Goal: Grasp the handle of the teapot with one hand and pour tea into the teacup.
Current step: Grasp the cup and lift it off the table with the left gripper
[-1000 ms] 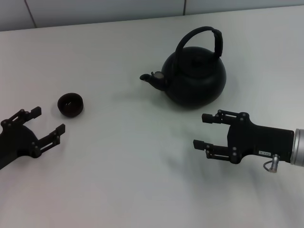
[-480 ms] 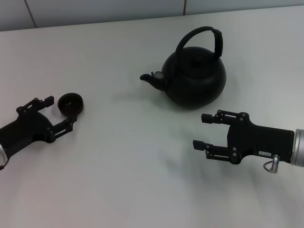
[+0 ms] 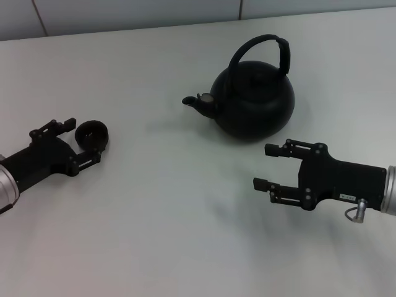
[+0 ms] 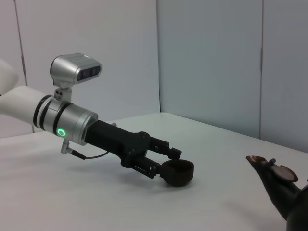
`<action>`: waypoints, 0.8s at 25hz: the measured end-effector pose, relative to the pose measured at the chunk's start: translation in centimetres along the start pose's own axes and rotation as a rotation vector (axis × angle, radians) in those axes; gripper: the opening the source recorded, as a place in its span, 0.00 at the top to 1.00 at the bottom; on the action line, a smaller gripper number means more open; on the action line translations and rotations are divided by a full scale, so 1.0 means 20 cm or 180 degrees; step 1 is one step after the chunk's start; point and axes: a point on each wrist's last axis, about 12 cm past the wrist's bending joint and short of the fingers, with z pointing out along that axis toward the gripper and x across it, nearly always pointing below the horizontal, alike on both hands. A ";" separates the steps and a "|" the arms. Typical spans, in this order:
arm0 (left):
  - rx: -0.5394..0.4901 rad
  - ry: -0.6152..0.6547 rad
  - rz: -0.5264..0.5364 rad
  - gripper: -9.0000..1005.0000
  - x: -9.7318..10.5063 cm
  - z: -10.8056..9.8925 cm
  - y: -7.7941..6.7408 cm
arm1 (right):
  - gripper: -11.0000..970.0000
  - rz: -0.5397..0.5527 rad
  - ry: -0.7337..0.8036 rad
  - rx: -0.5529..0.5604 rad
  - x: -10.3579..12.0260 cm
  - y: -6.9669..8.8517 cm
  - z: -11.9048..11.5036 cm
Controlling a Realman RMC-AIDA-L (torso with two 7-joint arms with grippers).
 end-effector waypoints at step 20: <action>0.0060 0.0079 0.0075 0.29 -0.03 0.06 -0.01 | 0.27 -0.0005 -0.0002 -0.0001 0.00 0.00 0.00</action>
